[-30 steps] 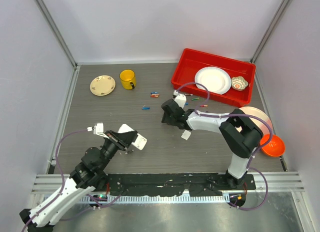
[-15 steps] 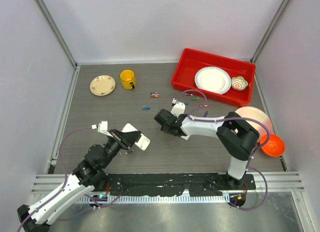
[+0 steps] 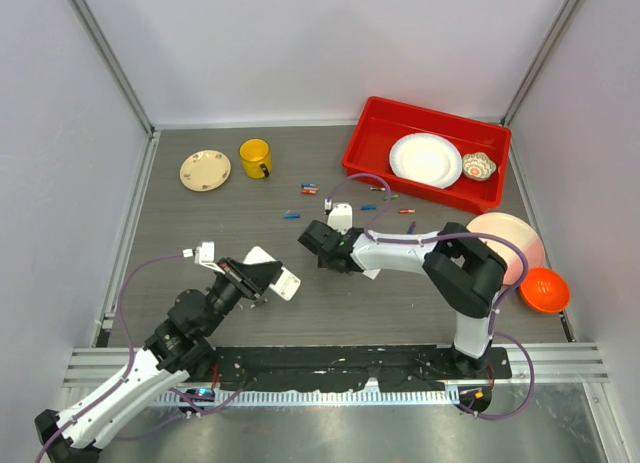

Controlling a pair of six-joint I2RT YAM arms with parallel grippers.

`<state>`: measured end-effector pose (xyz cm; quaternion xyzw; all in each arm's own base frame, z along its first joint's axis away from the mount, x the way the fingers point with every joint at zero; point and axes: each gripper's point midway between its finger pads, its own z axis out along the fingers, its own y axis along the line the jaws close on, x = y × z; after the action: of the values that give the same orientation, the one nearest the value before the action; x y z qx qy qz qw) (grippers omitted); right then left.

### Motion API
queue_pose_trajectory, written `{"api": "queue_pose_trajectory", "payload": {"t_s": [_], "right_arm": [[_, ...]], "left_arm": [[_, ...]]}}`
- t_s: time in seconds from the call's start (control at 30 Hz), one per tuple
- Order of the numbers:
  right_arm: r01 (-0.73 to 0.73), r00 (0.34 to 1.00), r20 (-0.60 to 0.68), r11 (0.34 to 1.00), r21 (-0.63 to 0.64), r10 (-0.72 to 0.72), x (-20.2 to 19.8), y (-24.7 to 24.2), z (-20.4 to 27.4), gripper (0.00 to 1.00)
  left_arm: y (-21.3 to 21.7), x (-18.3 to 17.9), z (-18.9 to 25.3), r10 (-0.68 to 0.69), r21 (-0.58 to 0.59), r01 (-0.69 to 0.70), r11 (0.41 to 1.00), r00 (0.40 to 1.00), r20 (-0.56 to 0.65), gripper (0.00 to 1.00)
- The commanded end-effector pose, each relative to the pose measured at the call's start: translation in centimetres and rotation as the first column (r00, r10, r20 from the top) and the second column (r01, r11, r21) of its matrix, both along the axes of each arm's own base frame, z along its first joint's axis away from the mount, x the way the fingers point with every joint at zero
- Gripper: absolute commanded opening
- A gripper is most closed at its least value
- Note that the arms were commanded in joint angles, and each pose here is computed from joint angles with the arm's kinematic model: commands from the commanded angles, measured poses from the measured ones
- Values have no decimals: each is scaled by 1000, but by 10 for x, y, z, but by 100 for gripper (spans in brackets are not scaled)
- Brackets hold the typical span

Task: Load the batteries into the remote control
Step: Adjust the battery at the center of the board.

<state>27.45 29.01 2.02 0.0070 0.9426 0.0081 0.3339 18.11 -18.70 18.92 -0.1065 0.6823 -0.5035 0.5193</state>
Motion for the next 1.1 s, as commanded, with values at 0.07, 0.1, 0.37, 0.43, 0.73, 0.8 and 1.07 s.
{"api": "queue_pose_trajectory", "payload": {"t_s": [0.07, 0.1, 0.37, 0.43, 0.73, 0.8, 1.07], "right_arm": [[-48, 995, -96, 996, -81, 40, -15, -10, -22, 28], [-45, 995, -97, 996, -82, 37, -15, -10, -22, 31], [-35, 997, -68, 999, -41, 32, -10, -3, -2, 47], [-42, 998, -49, 999, -20, 41, -8, 1, 10, 52], [-112, 992, 63, 994, 19, 110, 3, 4, 69, 86], [-210, 972, 99, 977, -19, 211, 8, 8, 83, 83], [-543, 830, 70, 830, -125, 553, 6, 17, 80, 59]], "left_arm": [[0, -1, 14, -5, -32, 6, 999, 999, 39, 0], [0, -1, 13, -7, -29, 8, 1000, 999, 37, 0], [0, -2, 13, -8, -27, 9, 1000, 999, 33, 0], [0, -2, 13, -10, -28, 11, 1000, 999, 32, 0], [-2, -4, 14, -23, -30, 24, 999, 999, 23, 0], [-2, -4, 15, -24, -32, 25, 999, 999, 25, 0], [1, -7, 16, -23, -49, 25, 998, 999, 25, 0]]}}
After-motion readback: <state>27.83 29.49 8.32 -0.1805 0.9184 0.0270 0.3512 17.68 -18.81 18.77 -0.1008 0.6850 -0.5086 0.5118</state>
